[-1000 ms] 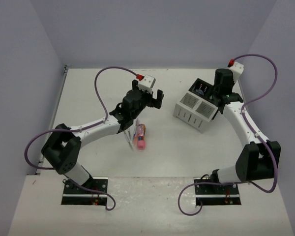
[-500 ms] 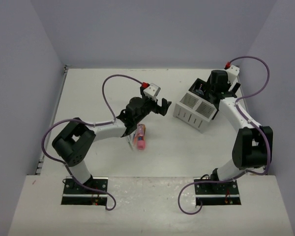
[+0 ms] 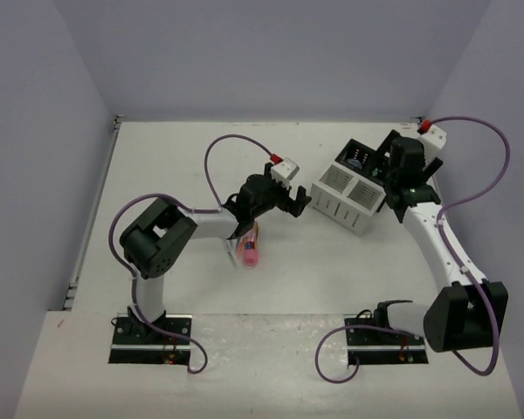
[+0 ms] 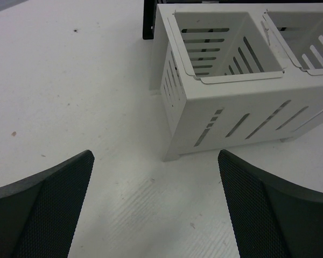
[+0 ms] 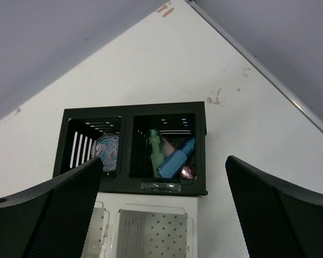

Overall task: Sort the stationery into containers
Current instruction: Pick up the pen from the center of the board.

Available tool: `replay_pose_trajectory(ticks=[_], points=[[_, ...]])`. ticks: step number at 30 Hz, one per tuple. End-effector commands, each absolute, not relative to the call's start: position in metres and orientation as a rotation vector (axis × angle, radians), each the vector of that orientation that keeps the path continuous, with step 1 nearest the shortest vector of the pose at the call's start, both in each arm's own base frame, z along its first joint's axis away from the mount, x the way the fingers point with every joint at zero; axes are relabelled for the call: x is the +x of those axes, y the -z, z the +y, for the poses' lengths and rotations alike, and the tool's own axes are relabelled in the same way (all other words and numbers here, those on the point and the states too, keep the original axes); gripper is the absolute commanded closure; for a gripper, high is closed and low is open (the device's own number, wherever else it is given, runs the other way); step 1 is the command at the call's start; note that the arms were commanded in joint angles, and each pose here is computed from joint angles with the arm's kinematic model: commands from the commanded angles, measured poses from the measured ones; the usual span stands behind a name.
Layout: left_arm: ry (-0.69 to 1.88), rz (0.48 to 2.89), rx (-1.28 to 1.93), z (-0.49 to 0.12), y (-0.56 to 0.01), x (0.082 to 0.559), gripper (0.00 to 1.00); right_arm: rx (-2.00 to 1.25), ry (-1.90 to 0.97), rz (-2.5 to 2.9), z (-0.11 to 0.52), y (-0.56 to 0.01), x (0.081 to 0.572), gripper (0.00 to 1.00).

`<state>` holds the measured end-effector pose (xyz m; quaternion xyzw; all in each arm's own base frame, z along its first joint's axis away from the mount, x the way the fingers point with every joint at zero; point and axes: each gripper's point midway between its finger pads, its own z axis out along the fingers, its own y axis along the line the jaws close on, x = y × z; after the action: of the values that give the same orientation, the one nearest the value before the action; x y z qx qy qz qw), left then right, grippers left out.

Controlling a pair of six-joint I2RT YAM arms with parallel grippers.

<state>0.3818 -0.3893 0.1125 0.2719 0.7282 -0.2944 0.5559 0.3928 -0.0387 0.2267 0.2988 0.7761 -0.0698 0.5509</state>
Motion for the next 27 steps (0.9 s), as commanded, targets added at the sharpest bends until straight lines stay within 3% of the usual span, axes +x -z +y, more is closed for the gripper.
replay_pose_trajectory(ticks=[1,10,14,16,22,27], points=[[0.726,1.593,0.603,-0.390,-0.170,0.386,0.00,0.710,0.085,1.752,-0.035,-0.255,0.388,0.01],[0.616,1.536,0.436,-0.343,-0.246,0.378,0.00,0.641,-0.015,1.764,-0.019,-0.268,0.379,0.01],[0.479,1.623,0.202,-0.292,-0.278,0.378,0.00,0.515,-0.105,1.812,0.006,-0.282,0.374,0.01],[0.430,1.654,0.052,-0.265,-0.301,0.376,0.00,0.436,-0.157,1.833,0.026,-0.289,0.372,0.01],[0.140,1.865,-0.406,-0.167,-0.289,0.336,0.00,0.169,-0.226,2.019,0.132,-0.278,0.355,0.01],[0.082,1.934,-0.465,-0.120,-0.270,0.286,0.00,0.020,-0.309,2.142,0.220,-0.244,0.331,0.01]])
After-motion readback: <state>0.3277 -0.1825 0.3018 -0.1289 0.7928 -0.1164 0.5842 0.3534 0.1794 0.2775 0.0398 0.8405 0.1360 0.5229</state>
